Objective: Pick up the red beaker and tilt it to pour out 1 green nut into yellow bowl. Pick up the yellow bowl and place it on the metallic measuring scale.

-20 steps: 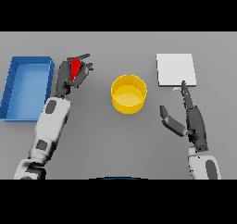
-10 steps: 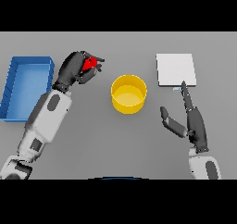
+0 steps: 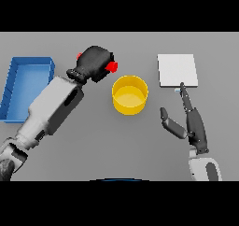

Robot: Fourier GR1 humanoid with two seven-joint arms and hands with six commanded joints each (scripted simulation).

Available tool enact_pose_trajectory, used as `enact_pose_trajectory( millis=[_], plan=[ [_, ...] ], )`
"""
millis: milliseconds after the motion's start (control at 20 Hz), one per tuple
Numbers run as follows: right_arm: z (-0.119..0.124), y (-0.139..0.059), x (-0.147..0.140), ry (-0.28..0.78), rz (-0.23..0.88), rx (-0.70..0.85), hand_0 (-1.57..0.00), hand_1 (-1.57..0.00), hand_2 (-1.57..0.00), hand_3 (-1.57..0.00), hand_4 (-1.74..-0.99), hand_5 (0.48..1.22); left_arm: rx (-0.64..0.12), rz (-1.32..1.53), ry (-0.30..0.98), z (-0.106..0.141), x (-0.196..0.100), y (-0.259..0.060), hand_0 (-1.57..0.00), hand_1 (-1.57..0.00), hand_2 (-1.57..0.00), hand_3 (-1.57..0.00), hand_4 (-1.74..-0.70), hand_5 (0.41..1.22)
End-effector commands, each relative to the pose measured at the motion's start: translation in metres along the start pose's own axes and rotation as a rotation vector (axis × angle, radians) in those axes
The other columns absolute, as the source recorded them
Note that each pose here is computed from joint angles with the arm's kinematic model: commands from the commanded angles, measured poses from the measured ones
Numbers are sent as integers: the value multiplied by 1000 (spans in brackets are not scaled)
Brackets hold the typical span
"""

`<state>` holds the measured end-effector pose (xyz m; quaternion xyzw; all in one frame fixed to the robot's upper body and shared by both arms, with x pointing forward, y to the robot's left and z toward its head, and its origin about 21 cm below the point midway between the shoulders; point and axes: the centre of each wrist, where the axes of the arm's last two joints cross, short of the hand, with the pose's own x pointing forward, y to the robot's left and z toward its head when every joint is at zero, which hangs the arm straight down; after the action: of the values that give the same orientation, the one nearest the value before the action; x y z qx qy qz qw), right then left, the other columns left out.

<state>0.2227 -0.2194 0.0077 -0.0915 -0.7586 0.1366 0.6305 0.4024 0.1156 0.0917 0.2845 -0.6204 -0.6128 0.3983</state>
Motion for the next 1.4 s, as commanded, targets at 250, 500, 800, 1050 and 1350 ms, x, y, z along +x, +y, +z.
enact_pose_trajectory(
  millis=[250, 500, 800, 1050, 1350],
  plan=[
    [2, -3, 3, -15, -23, -10, 1, 1, 1, 1, -1060, 675, -218, -380, -74, -21, 25, 14, -1570, -1571, -1571, -1570, -1612, 1214],
    [0, 0, -1, 3, -13, 19, 1, 1, 1, 1, -1066, 689, -300, -632, -92, -38, 44, 18, -1571, -1571, -1571, -1571, -1696, 1219],
    [4, 1, 2, -10, -28, 15, 1, 1, 1, 1, -1058, 696, -349, -841, -99, -45, 47, 17, -1571, -1571, -1571, -1571, -1729, 1220],
    [0, 3, -2, -11, -48, 11, 1, 1, 1, 1, -1053, 697, -312, -962, -128, -48, 62, 5, -1571, -1571, -1571, -1571, -1736, 1221],
    [-3, 4, 0, -26, -15, 2, 1, 1, 1, 1, -1077, 676, -327, -1167, -203, -54, 80, 7, -1571, -1571, -1571, -1571, -1733, 1221]
  ],
)
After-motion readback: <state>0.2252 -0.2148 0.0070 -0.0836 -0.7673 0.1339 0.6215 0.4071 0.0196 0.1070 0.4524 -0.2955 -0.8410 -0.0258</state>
